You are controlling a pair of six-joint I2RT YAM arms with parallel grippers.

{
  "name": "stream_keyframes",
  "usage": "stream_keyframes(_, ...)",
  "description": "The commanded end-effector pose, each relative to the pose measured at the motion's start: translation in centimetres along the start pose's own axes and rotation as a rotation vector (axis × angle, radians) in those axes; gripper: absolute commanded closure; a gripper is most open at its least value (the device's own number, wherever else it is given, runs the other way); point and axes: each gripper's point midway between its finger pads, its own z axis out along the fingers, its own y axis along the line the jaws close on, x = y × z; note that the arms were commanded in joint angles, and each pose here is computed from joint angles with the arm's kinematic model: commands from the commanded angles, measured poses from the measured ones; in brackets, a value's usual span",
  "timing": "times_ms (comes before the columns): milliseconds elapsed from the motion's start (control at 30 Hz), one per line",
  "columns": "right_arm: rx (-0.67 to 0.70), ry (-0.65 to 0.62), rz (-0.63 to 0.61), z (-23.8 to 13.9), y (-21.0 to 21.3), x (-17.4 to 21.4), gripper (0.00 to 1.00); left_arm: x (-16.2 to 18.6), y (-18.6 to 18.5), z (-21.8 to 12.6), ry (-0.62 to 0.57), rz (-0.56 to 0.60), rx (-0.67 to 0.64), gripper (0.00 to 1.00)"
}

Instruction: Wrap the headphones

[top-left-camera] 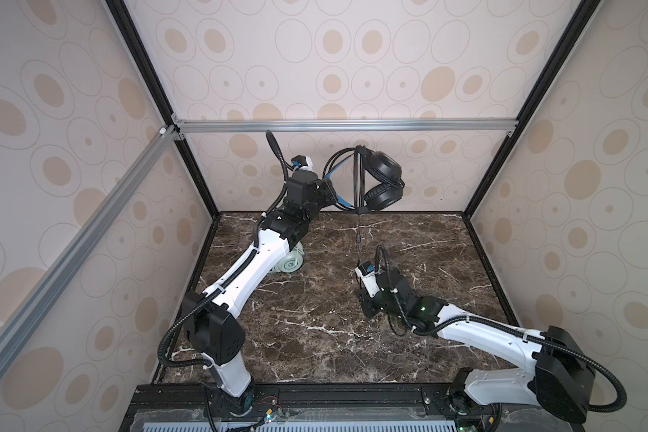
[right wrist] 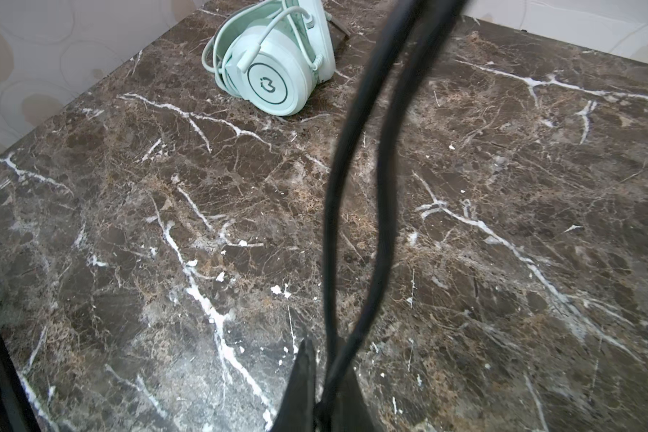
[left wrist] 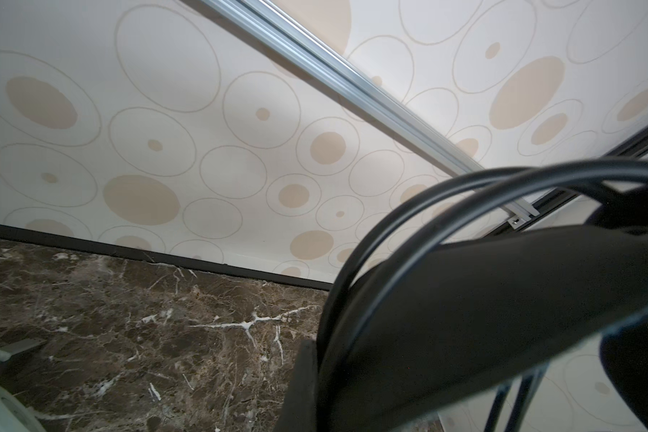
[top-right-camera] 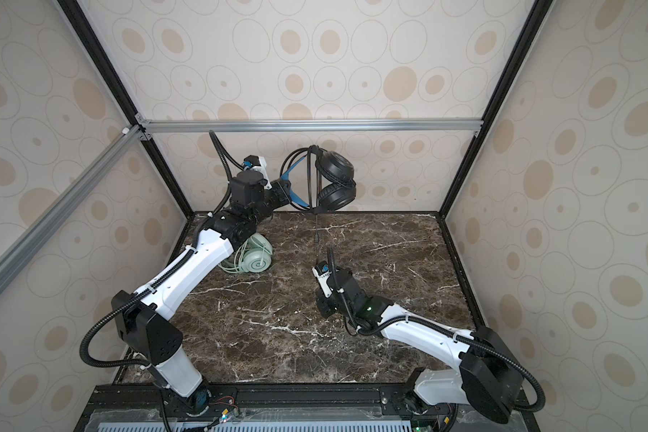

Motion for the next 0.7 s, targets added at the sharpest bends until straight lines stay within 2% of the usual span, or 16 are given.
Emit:
stream_keyframes(0,-0.022,-0.004,-0.025,-1.3,1.3,-0.8,1.00,-4.1,-0.3,-0.7,-0.147,-0.015,0.002,1.00)
stream_keyframes(333,-0.176,-0.026,-0.146,-3.1,6.6,-3.5,1.00,-2.2,4.1,0.4,-0.122,0.104,-0.147,1.00)
stream_keyframes(667,-0.228,-0.163,-0.240,-6.2,8.6,-9.9,1.00,1.8,8.2,0.0,-0.048,0.223,-0.257,1.00)
